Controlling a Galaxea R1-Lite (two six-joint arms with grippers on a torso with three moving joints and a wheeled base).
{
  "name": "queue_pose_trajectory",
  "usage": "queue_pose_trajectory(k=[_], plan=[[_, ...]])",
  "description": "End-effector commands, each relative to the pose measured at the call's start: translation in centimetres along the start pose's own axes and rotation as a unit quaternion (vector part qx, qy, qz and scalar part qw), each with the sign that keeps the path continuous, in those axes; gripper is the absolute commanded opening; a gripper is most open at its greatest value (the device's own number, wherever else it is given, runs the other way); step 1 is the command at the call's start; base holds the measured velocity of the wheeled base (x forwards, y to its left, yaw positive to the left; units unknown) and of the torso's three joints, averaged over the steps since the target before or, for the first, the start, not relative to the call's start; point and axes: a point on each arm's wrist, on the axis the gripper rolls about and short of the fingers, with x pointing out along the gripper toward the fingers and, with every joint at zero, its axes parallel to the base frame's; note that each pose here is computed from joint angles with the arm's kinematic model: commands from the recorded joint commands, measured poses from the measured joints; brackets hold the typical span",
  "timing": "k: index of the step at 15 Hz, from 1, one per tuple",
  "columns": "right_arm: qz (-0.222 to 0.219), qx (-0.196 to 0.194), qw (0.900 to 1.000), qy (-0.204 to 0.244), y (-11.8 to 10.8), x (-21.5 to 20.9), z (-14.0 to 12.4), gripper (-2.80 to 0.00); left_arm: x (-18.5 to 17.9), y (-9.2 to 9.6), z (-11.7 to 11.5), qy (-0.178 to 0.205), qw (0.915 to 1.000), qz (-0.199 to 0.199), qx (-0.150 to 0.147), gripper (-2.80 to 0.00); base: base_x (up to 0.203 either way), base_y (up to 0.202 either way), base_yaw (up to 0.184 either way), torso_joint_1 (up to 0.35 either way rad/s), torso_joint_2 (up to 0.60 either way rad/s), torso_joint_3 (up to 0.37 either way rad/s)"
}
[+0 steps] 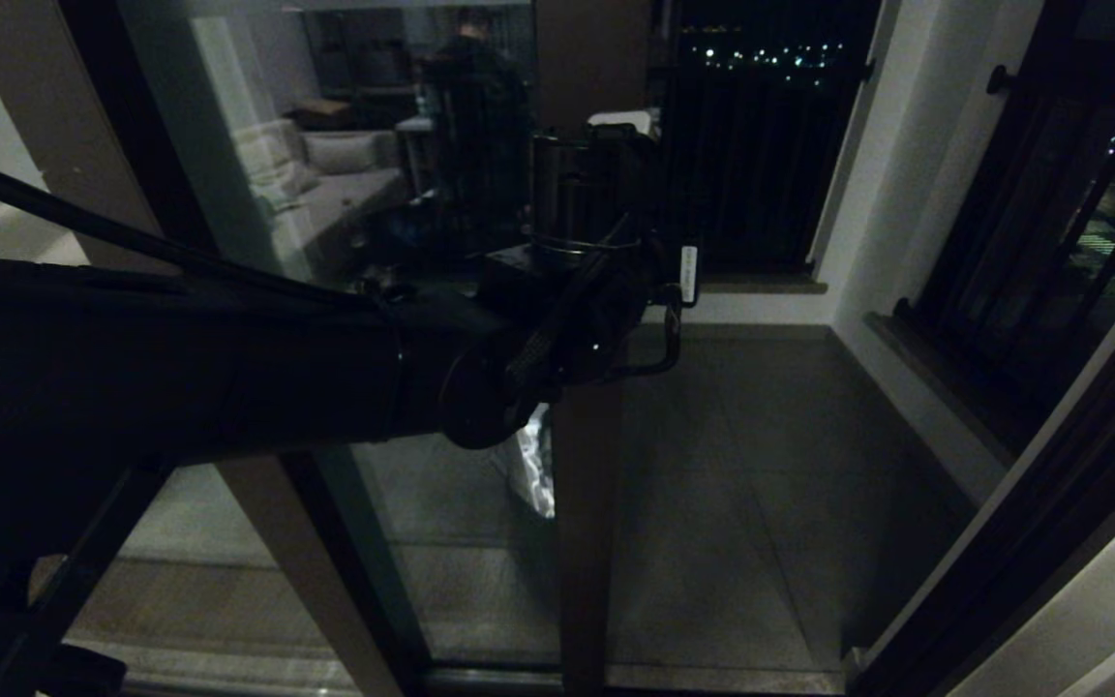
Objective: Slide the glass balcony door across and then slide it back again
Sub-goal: Open the slid door
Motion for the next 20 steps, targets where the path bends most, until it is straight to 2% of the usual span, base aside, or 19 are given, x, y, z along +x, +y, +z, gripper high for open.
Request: queue_pose_trajectory(k=[1, 9, 13, 14, 18, 20], plan=[[0.000, 0.000, 1.000, 0.000, 0.0, 0.0, 0.0, -2.80, -1.3, 0.8, 0.7, 0.004, 1.0000, -0.001, -0.001, -2.80, 0.000, 0.000, 0.000, 0.000, 0.00, 0.000], [0.000, 0.000, 1.000, 0.000, 0.0, 0.0, 0.0, -2.80, -3.8, 5.6, 1.7, 0.017, 0.9982, 0.057, 0.004, -2.80, 0.000, 0.000, 0.000, 0.000, 0.00, 0.000], [0.000, 0.000, 1.000, 0.001, 0.0, 0.0, 0.0, -2.80, -4.8, 7.2, 3.3, 0.002, 0.9973, 0.073, -0.001, -2.80, 0.000, 0.000, 0.000, 0.000, 0.00, 0.000], [0.000, 0.000, 1.000, 0.001, 0.0, 0.0, 0.0, -2.80, -5.3, 7.1, 3.8, -0.004, 0.9978, 0.067, -0.004, -2.80, 0.000, 0.000, 0.000, 0.000, 0.00, 0.000], [0.000, 0.000, 1.000, 0.000, 0.0, 0.0, 0.0, -2.80, -7.7, 3.5, 4.9, -0.012, 0.9999, 0.005, -0.010, -2.80, 0.000, 0.000, 0.000, 0.000, 0.00, 0.000], [0.000, 0.000, 1.000, 0.000, 0.0, 0.0, 0.0, -2.80, -10.1, 1.1, 4.7, -0.002, 0.9984, -0.056, -0.011, -2.80, 0.000, 0.000, 0.000, 0.000, 0.00, 0.000]])
